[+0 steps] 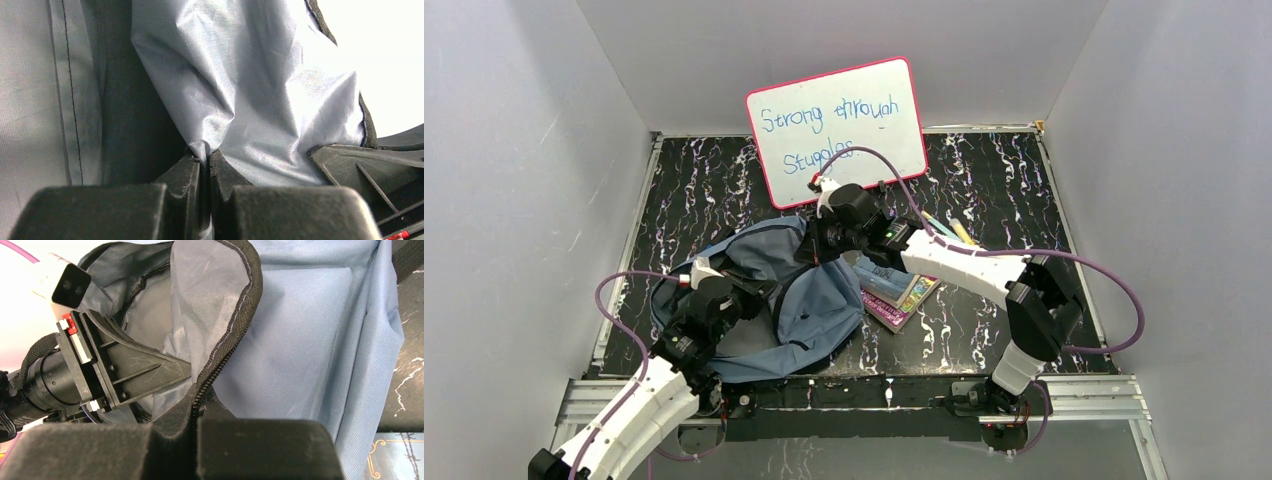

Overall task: Pack the student bag
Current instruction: Adjust the student bag at the center of the board, then pick up the book from the center of the board.

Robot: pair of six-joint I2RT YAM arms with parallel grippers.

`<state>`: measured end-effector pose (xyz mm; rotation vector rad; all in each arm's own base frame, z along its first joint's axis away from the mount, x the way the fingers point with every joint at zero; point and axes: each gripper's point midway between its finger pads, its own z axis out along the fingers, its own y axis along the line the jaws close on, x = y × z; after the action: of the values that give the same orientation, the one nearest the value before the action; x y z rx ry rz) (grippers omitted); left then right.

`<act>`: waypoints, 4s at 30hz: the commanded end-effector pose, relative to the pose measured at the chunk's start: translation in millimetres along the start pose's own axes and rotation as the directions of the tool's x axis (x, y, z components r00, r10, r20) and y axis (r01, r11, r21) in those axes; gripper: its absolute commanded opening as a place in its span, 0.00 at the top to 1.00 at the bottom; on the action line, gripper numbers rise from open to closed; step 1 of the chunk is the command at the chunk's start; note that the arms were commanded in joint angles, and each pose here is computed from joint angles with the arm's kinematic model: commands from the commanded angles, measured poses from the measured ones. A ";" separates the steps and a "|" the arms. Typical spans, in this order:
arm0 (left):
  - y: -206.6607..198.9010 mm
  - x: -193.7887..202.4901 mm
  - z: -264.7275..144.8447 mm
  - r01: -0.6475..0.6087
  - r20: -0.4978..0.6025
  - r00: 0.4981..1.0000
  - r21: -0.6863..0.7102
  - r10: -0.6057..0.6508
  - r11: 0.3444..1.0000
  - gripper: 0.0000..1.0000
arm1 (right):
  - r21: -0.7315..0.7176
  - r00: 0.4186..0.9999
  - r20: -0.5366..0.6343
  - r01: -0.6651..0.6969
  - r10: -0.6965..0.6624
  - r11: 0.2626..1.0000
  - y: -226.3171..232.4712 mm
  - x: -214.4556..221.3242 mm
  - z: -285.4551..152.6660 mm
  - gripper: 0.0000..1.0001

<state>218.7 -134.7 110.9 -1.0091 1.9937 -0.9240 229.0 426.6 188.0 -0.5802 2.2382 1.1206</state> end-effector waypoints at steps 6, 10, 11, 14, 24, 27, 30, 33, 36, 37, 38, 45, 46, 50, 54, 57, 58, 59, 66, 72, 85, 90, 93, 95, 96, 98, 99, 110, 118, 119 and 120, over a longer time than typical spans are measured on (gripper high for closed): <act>-27.9 -72.7 -7.6 -0.057 0.347 0.936 0.002 0.053 0.998 1.00 | -0.018 0.981 0.064 0.184 -0.183 0.983 15.3 -51.8 19.5 0.94; -43.2 -101.7 -28.9 -0.108 0.451 0.886 -0.033 0.112 0.994 1.00 | -0.036 0.971 0.079 0.228 -0.224 0.973 20.6 -65.7 35.7 0.93; -46.5 -104.5 -30.6 -0.125 0.460 0.879 -0.033 0.126 0.992 1.00 | -0.035 0.968 0.084 0.242 -0.238 0.970 20.9 -69.2 37.9 0.93; -57.3 -100.3 -22.5 -0.170 0.431 0.889 -0.008 0.157 0.985 1.00 | -0.007 0.953 0.110 0.285 -0.283 0.959 19.6 -80.7 40.0 0.93; -92.0 -69.3 67.7 -0.300 0.155 0.946 0.090 0.285 0.950 1.00 | 0.274 0.870 0.198 0.392 -0.451 0.878 -23.4 -123.2 11.6 0.90; -109.2 -70.0 82.7 -0.308 0.140 0.947 0.155 0.288 0.939 1.00 | 0.296 0.866 0.199 0.393 -0.458 0.871 -37.9 -136.4 4.2 0.87; -119.7 -59.8 96.0 -0.323 0.070 0.946 0.201 0.315 0.925 1.00 | 0.315 0.880 0.189 0.366 -0.436 0.876 -57.6 -146.0 -1.8 0.86; -117.1 -54.2 101.2 -0.343 0.029 0.938 0.201 0.344 0.918 1.00 | 0.277 0.896 0.158 0.363 -0.415 0.890 -62.4 -137.1 -3.3 0.83; -101.3 -53.2 96.3 -0.351 0.018 0.935 0.162 0.353 0.922 0.96 | 0.216 0.912 0.111 0.367 -0.396 0.905 -60.5 -116.1 -1.3 0.78; -95.3 -52.1 93.2 -0.350 0.012 0.936 0.151 0.352 0.925 0.90 | 0.210 0.917 0.101 0.358 -0.385 0.910 -61.9 -110.5 -1.0 0.75; -91.2 -51.4 89.1 -0.349 0.009 0.936 0.144 0.351 0.926 0.86 | 0.207 0.922 0.093 0.353 -0.377 0.913 -64.1 -105.1 -0.7 0.71; -62.7 -42.7 58.4 -0.347 -0.035 0.936 0.074 0.350 0.935 0.66 | 0.209 0.939 0.047 0.324 -0.340 0.923 -80.0 -89.2 3.0 0.52; -58.1 -42.3 54.5 -0.343 -0.038 0.938 0.059 0.346 0.937 0.65 | 0.211 0.942 0.038 0.319 -0.334 0.924 -82.4 -87.8 4.1 0.50; -39.6 -39.1 40.1 -0.326 -0.048 0.944 0.009 0.326 0.945 0.64 | 0.217 0.948 0.002 0.310 -0.318 0.926 -89.4 -80.3 7.3 0.43; -28.6 -38.4 24.4 -0.314 -0.046 0.949 -0.026 0.313 0.949 0.63 | 0.199 0.951 -0.025 0.308 -0.309 0.930 -91.6 -68.0 8.0 0.36; -21.0 -36.2 15.8 -0.294 -0.053 0.955 -0.049 0.292 0.955 0.62 | 0.209 0.951 -0.043 0.307 -0.305 0.928 -99.4 -56.7 8.9 0.32; -17.9 -34.6 13.9 -0.287 -0.058 0.957 -0.054 0.284 0.956 0.62 | 0.222 0.952 -0.052 0.307 -0.303 0.925 -105.1 -52.2 9.9 0.32; -16.1 -33.0 12.4 -0.279 -0.063 0.959 -0.056 0.275 0.959 0.62 | 0.241 0.952 -0.064 0.305 -0.299 0.921 -112.6 -47.3 11.2 0.32; -4.9 -23.2 10.5 -0.250 -0.093 0.965 -0.054 0.244 0.967 0.62 | 0.236 0.957 -0.113 0.288 -0.268 0.928 -124.3 -30.8 23.6 0.29; -6.8 -25.0 10.4 -0.266 -0.093 0.961 -0.059 0.260 0.962 0.62 | 0.122 0.948 0.029 0.311 -0.317 0.942 -63.5 -85.7 -1.8 0.17; -15.6 -27.7 10.2 -0.292 -0.098 0.953 -0.052 0.286 0.955 0.62 | 0.035 0.951 0.145 0.270 -0.272 0.962 -14.4 -93.8 -64.2 0.12; -25.2 -43.7 -4.8 -0.318 -0.050 0.948 -0.098 0.314 0.943 0.61 | 0.333 0.978 0.172 0.057 -0.120 0.941 -66.5 -69.8 -107.0 0.14; -28.2 -60.9 -19.6 -0.353 0.006 0.934 -0.153 0.358 0.923 0.59 | 0.483 0.972 0.234 -0.102 -0.016 0.870 -97.3 -45.8 -141.5 0.14; -28.8 -67.5 -29.9 -0.388 0.017 0.917 -0.178 0.398 0.904 0.58 | 0.541 0.957 0.287 -0.197 0.041 0.818 -113.5 -27.9 -162.4 0.12; -31.1 -70.4 -34.3 -0.408 0.022 0.908 -0.181 0.418 0.895 0.57 | 0.561 0.947 0.317 -0.238 0.060 0.793 -120.5 -21.3 -172.8 0.10; -35.1 -73.1 -40.3 -0.446 0.018 0.890 -0.180 0.457 0.877 0.54 | 0.585 0.932 0.355 -0.286 0.078 0.759 -134.9 -11.7 -189.5 0.09; -37.1 -72.6 -41.7 -0.467 0.007 0.880 -0.175 0.476 0.867 0.52 | 0.591 0.927 0.365 -0.302 0.085 0.748 -141.6 -9.8 -196.6 0.09; -69.1 -56.4 -46.5 -0.627 -0.099 0.777 -0.029 0.622 0.778 0.40 | 0.529 0.900 0.329 -0.427 0.287 0.733 -213.9 -4.7 -205.7 0.01; -77.8 -19.2 -32.6 -0.739 -0.145 0.668 -0.015 0.730 0.673 0.37 | 0.397 0.837 0.349 -0.539 0.421 0.743 -255.1 -6.3 -198.5 0.01; -78.9 -11.6 -30.2 -0.749 -0.151 0.656 -0.013 0.739 0.662 0.37 | 0.379 0.832 0.357 -0.545 0.425 0.748 -256.8 -7.5 -197.4 0.01; -79.5 -4.5 -27.8 -0.756 -0.159 0.648 -0.012 0.745 0.655 0.37 | 0.360 0.827 0.363 -0.549 0.429 0.754 -257.4 -8.8 -196.2 0.01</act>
<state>221.4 -143.0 186.1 -0.1044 2.3038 -0.5091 318.6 108.9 127.1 0.4280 2.4509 0.5973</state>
